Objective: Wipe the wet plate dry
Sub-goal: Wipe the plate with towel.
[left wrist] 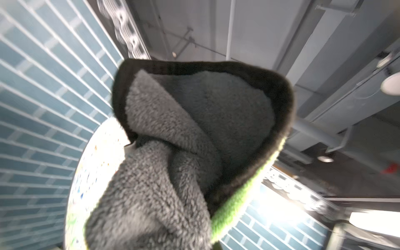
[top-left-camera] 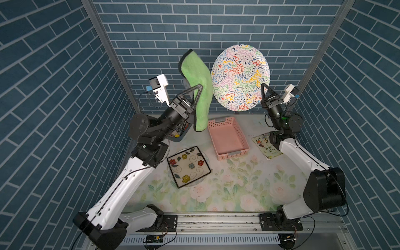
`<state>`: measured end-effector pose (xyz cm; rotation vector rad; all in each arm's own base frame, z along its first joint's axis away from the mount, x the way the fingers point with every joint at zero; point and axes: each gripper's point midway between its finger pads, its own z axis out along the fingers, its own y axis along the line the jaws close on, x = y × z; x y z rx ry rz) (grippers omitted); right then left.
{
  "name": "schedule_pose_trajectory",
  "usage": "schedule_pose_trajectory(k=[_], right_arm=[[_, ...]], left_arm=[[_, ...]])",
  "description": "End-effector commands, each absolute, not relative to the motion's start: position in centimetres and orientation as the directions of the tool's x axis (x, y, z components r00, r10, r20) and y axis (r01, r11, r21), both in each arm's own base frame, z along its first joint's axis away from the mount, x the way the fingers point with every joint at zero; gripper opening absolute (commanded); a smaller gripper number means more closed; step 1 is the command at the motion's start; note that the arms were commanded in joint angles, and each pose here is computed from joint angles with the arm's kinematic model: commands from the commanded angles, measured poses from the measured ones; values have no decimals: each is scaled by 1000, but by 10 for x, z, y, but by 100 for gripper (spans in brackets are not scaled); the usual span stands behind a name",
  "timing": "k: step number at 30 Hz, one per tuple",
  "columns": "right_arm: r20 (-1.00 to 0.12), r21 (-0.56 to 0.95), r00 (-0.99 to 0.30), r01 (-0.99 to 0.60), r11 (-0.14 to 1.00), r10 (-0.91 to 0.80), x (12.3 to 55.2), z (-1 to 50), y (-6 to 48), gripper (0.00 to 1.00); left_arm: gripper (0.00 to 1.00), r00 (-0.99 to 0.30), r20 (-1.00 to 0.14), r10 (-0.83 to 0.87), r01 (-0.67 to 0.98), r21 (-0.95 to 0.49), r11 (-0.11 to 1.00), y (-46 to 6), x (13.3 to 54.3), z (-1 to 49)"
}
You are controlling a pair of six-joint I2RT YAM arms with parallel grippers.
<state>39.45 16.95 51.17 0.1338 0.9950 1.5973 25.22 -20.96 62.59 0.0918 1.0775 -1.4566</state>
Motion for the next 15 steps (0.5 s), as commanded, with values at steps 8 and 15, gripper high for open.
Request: schedule_pose_trajectory(k=[8,15], right_arm=[[-609,536,-160,-805,254,777,352,537,209,0],[-653,520,-218,-825,221,725,326,527,246,0]], left_arm=[[0,-225,-886,-406,387,-463,797,-217,383,471],[0,-249,-898,-362,174,-410,895,-190,417,440]])
